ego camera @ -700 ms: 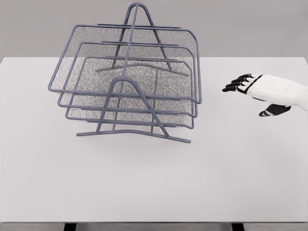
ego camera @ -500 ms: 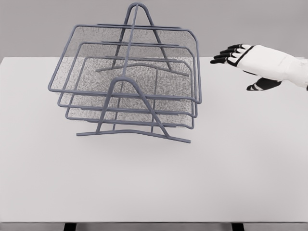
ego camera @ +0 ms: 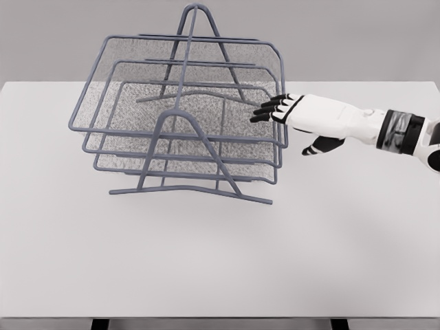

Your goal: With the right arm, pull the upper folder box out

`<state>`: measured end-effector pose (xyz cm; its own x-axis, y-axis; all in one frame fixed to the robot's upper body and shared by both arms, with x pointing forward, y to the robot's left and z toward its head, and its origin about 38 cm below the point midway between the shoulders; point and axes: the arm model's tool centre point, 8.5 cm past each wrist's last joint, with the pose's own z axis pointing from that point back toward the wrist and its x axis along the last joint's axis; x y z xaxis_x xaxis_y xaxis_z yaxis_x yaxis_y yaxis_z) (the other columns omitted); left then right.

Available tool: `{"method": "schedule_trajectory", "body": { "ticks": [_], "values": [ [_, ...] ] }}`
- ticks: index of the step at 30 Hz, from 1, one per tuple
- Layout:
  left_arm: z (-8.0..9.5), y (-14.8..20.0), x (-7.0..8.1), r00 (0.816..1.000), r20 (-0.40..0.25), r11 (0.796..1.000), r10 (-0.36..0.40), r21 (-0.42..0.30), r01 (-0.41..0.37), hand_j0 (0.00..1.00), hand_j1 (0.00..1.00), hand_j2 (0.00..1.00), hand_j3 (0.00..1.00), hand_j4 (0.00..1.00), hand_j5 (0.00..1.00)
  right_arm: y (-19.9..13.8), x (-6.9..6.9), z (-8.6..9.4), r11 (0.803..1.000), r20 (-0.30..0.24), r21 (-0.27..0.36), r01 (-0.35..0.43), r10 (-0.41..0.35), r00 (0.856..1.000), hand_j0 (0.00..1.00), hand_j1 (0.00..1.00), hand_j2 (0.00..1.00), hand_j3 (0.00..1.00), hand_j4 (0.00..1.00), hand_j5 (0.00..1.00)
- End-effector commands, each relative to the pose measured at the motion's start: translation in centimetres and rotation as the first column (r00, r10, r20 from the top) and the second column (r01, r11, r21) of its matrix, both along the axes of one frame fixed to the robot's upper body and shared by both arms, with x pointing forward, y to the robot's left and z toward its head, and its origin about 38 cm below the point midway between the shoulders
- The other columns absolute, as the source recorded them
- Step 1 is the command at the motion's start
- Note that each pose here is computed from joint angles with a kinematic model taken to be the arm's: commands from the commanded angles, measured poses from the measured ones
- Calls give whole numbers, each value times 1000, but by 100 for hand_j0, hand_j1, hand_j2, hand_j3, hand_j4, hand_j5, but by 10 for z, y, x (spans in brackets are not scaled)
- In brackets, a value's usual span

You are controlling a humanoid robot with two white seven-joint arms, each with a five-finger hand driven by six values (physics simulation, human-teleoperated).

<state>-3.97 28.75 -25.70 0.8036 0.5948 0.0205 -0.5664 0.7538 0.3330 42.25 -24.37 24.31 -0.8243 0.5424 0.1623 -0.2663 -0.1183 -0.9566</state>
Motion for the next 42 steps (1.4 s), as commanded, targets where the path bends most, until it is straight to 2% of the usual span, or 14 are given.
{"method": "schedule_trajectory", "body": {
  "ticks": [1, 4, 6, 11, 16, 19, 22, 24, 27, 34, 38, 39, 41, 42],
  "values": [
    [0, 0, 0, 1000, -1, 1000, 0, 0, 0, 100, 100, 100, 100, 100, 100, 0, 0, -9, 1000, -10, -27, -6, 6, 1000, 100, 100, 100, 100, 100, 100],
    [0, 0, 0, 1000, -1, 1000, -1, 0, 1, 100, 100, 100, 100, 100, 100, -9, 2, -18, 999, -32, -38, 7, -9, 999, 100, 100, 100, 100, 100, 100],
    [0, 0, 0, 1000, -1, 1000, -1, 0, 1, 100, 100, 100, 100, 100, 100, -40, -2, -12, 994, -24, -100, 53, -55, 998, 100, 100, 100, 100, 100, 100],
    [0, 0, 0, 1000, -1, 1000, -1, 0, 1, 100, 100, 100, 100, 100, 100, -71, -4, 5, 984, 5, -141, 110, -110, 994, 100, 100, 100, 100, 100, 100],
    [0, 0, 0, 1000, -1, 1000, 0, 0, 0, 100, 100, 100, 100, 100, 100, -97, -14, 5, 977, 10, -161, 136, -137, 991, 100, 100, 100, 100, 100, 100],
    [0, 0, 0, 1000, -1, 1000, -1, 0, 1, 100, 100, 100, 100, 100, 100, -116, -25, 5, 978, 25, -133, 160, -158, 987, 100, 100, 100, 100, 100, 100],
    [0, 0, 0, 1000, -1, 1000, 0, 0, 0, 100, 100, 100, 100, 100, 100, -133, -31, 18, 973, 26, -155, 172, -170, 985, 100, 100, 100, 100, 100, 100],
    [0, 0, 0, 1000, -1, 1000, -1, 0, 1, 100, 100, 100, 100, 100, 100, -138, -34, 19, 971, 26, -156, 183, -181, 983, 100, 100, 100, 100, 100, 100],
    [0, 0, 0, 1000, -1, 1000, -1, 0, 1, 100, 100, 100, 100, 100, 100, -158, -43, 20, 960, 27, -151, 236, -234, 972, 100, 100, 100, 100, 100, 100],
    [0, 0, 0, 1000, -1, 1000, -1, 0, 1, 100, 100, 100, 100, 100, 100, -178, -51, 36, 951, 30, -154, 268, -266, 963, 100, 100, 100, 100, 100, 100],
    [0, 0, 0, 1000, -1, 1000, -1, 0, 1, 100, 100, 100, 100, 100, 100, -189, -55, 49, 948, 35, -143, 284, -282, 959, 100, 100, 100, 100, 100, 100],
    [0, 0, 0, 1000, -1, 1000, -1, 0, 1, 100, 100, 100, 100, 100, 100, -188, -56, 58, 956, 34, -95, 279, -277, 960, 100, 100, 100, 100, 100, 100],
    [0, 0, 0, 1000, -1, 1000, -1, 0, 1, 100, 100, 100, 100, 100, 100, -168, -61, 108, 977, 107, 54, 207, -212, 971, 100, 100, 100, 100, 100, 100],
    [0, 0, 0, 1000, -1, 1000, -1, 0, 1, 100, 100, 100, 100, 100, 100, -164, -60, 109, 978, 100, 68, 196, -202, 974, 100, 100, 100, 100, 100, 100]
  ]
}}
